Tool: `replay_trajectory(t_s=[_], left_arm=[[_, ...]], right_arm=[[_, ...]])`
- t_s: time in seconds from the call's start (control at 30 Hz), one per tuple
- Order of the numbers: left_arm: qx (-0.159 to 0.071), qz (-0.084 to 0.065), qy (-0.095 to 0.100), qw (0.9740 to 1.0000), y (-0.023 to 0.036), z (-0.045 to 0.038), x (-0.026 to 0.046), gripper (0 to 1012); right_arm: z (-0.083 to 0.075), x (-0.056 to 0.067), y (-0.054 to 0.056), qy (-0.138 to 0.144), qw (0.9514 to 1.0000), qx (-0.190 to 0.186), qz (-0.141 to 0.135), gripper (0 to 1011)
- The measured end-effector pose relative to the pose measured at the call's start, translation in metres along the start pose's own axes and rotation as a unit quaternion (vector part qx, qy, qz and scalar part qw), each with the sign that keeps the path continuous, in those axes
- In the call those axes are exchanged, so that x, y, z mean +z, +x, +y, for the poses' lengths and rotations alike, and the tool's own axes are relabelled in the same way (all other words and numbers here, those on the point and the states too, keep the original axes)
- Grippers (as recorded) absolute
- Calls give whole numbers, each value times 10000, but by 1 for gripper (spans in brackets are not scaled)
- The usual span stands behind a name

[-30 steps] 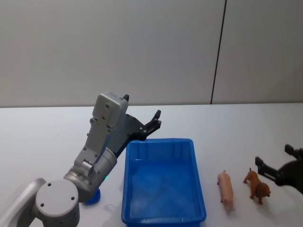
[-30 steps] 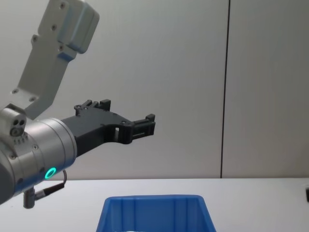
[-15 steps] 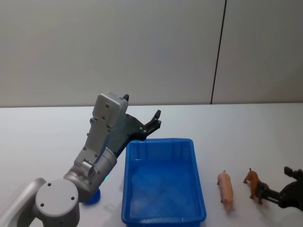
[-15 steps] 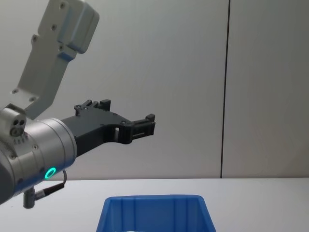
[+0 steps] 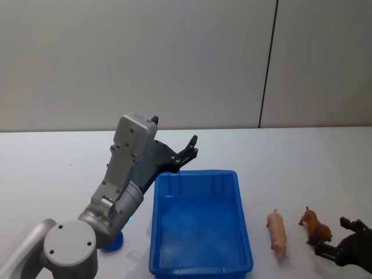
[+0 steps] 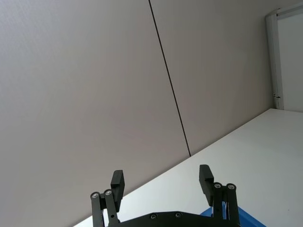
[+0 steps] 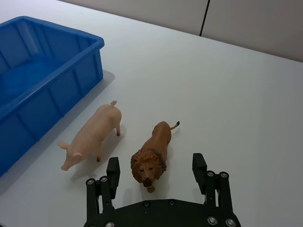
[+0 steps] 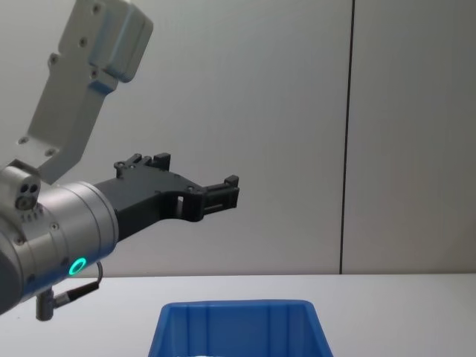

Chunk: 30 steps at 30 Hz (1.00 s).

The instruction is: Pick up the two dolls from the table and place them into the box.

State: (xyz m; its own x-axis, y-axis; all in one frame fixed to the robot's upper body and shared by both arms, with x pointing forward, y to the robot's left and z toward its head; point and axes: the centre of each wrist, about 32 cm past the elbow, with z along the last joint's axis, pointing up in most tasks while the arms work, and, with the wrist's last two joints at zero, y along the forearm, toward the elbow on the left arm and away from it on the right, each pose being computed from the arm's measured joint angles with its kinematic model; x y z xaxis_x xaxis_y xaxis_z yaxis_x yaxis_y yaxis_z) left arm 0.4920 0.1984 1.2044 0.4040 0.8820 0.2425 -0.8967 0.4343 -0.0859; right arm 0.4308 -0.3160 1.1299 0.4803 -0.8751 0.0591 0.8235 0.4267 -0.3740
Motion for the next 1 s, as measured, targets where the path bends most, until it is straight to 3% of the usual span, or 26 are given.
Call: replay_trajectory(t_s=[0.2, 0.63, 1.0], left_arm=[[0, 0, 0, 10000, 0, 0, 0, 1001], [0, 0, 0, 10000, 0, 0, 0, 1001], [0, 0, 0, 10000, 0, 0, 0, 1001]], right_arm=[[52, -6, -9, -52, 10000, 37, 19, 854], [115, -2, -22, -95, 9999, 71, 36, 435], [128, 76, -44, 154, 9998, 99, -102, 414]])
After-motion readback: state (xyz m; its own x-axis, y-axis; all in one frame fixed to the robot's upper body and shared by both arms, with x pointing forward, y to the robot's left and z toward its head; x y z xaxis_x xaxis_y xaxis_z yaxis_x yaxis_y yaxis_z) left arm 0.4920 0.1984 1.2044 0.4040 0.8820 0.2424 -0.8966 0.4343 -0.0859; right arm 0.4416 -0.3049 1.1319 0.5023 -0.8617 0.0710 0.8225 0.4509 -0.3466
